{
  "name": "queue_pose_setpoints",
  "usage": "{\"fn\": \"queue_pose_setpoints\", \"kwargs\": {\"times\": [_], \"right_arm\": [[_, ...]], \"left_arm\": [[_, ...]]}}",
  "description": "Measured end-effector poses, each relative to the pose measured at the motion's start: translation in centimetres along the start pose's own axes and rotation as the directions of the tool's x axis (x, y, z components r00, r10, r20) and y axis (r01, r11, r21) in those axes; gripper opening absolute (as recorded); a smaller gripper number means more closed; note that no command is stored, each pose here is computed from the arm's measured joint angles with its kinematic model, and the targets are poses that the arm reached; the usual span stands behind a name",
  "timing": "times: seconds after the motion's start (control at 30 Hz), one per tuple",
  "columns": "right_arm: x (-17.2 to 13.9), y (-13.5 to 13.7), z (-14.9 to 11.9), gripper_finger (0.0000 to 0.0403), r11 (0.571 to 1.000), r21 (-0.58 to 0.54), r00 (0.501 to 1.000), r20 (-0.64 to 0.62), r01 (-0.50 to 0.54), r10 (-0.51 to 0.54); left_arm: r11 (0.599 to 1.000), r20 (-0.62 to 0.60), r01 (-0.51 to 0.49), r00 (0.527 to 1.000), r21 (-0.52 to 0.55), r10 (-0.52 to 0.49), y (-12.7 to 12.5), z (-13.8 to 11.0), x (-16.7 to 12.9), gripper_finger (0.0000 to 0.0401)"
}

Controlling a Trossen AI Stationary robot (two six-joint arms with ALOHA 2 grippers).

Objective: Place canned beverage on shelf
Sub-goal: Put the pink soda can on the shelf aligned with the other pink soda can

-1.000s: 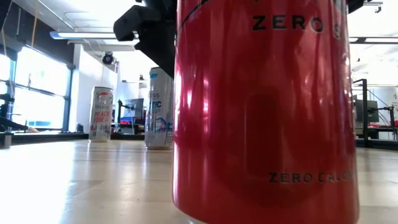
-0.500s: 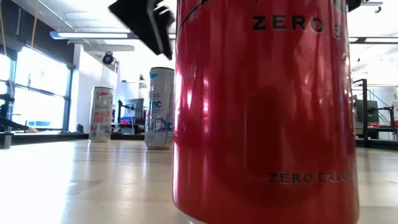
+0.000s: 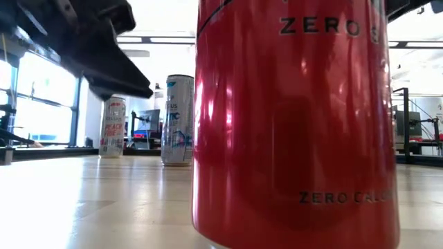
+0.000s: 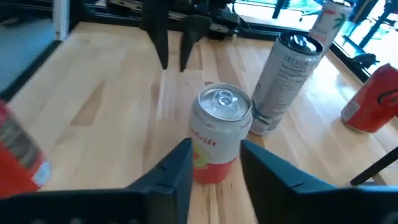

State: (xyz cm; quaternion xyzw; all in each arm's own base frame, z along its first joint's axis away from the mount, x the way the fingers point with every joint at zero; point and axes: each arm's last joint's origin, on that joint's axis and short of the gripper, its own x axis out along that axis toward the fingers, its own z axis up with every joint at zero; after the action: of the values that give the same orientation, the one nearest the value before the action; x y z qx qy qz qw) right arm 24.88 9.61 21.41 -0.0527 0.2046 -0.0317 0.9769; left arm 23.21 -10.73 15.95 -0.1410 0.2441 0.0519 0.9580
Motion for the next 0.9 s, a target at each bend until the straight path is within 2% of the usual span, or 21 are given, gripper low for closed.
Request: {"fn": "queue_pose_setpoints", "kwargs": {"times": [0.1, 0.2, 0.3, 0.53, 0.7, 0.9], "right_arm": [[1.3, 0.1, -0.6, 0.0053, 1.0, 0.022, 1.0, -0.013, 0.014, -0.013], [2.5, 0.4, -1.4, 0.0009, 0.999, 0.028, 0.998, -0.043, 0.036, -0.035], [3.6, 0.6, -1.6, 0.0016, 0.997, 0.025, 0.996, -0.064, 0.071, -0.07], [6.7, 0.3, -1.5, 0.0003, 0.987, 0.016, 0.982, -0.105, 0.161, -0.158], [8.3, -0.6, -1.8, 0.0003, 0.965, 0.061, 0.961, -0.13, 0.253, -0.244], [8.9, -0.8, -2.2, 0.0004, 0.966, 0.079, 0.961, -0.145, 0.247, -0.234]], "left_arm": [[0.998, 0.054, -0.012, 0.998, -0.058, 0.015, 0.7, -1.3, 0.5, 0.005], [0.998, 0.056, -0.016, 0.998, -0.059, 0.02, 0.8, -2.2, 1.4, 0.002], [0.998, 0.078, -0.039, 0.996, -0.049, 0.043, 0.5, -2.6, 2.6, 0.0003], [0.992, 0.115, -0.121, 0.985, -0.044, 0.126, -0.1, -3.5, 5.1, 0.0007], [0.97, 0.168, -0.228, 0.957, -0.082, 0.238, 0.1, -3.5, 5.8, 0.0007], [0.95, 0.227, -0.289, 0.924, -0.117, 0.309, 0.3, -2.8, 5.7, 0.0007]]}}
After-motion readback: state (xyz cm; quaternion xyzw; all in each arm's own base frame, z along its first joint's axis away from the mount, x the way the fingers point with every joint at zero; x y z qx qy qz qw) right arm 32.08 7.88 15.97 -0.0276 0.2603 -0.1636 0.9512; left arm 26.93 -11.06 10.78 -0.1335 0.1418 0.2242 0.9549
